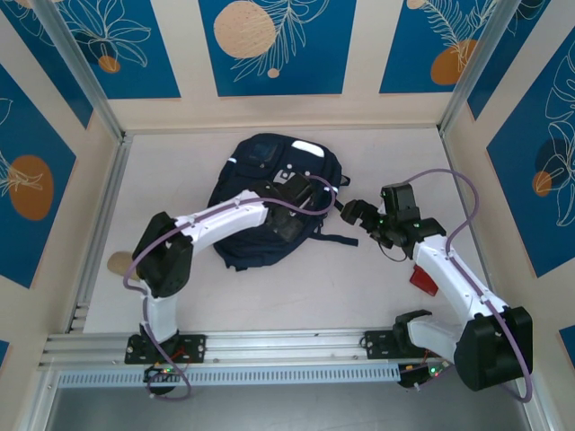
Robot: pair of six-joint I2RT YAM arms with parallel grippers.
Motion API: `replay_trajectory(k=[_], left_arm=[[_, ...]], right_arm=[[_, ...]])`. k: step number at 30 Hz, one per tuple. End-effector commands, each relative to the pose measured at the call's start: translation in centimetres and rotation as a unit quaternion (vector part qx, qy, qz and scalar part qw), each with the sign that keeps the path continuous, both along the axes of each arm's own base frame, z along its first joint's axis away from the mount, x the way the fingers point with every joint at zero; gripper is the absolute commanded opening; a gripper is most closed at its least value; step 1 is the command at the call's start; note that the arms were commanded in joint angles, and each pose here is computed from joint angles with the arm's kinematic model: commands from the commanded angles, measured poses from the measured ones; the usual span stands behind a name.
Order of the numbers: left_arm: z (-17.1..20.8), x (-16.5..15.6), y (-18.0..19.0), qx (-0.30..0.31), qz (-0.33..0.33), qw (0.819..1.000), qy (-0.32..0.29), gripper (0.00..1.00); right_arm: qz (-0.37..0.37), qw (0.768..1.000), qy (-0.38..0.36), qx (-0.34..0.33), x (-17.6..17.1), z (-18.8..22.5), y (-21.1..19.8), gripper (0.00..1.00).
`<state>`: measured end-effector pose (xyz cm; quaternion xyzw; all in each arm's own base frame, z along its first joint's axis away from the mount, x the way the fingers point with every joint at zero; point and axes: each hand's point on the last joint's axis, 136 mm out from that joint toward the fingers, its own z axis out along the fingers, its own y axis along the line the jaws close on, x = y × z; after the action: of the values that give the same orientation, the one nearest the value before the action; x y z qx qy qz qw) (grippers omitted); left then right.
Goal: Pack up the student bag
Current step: Unzip the student bag at the center of the table.
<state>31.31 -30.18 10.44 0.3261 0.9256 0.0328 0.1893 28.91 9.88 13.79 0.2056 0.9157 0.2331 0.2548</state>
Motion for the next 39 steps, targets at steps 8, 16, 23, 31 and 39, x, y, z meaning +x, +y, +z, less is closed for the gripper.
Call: replay_trajectory(k=[8,16,23,31,39], left_arm=[[-0.8,-0.1,0.4,0.053,-0.015,0.998,0.007,0.62],[0.0,0.4,0.8,0.055,0.000,0.998,-0.013,0.28],[4.5,1.0,1.3,0.016,0.007,0.997,-0.077,0.10],[7.7,0.4,2.4,-0.036,0.019,0.991,-0.125,0.00],[8.1,0.0,3.1,-0.071,0.036,0.987,-0.138,0.00]], right_arm=[[0.001,0.999,0.013,0.029,-0.4,-0.6,0.5,1.00],[0.010,0.999,0.021,0.035,-0.2,-0.8,0.9,0.99],[0.060,0.997,0.018,0.048,0.6,-0.1,2.6,0.93],[0.175,0.984,-0.001,-0.028,3.1,1.0,6.5,0.76],[0.274,0.958,-0.013,-0.086,6.7,0.9,11.2,0.68]])
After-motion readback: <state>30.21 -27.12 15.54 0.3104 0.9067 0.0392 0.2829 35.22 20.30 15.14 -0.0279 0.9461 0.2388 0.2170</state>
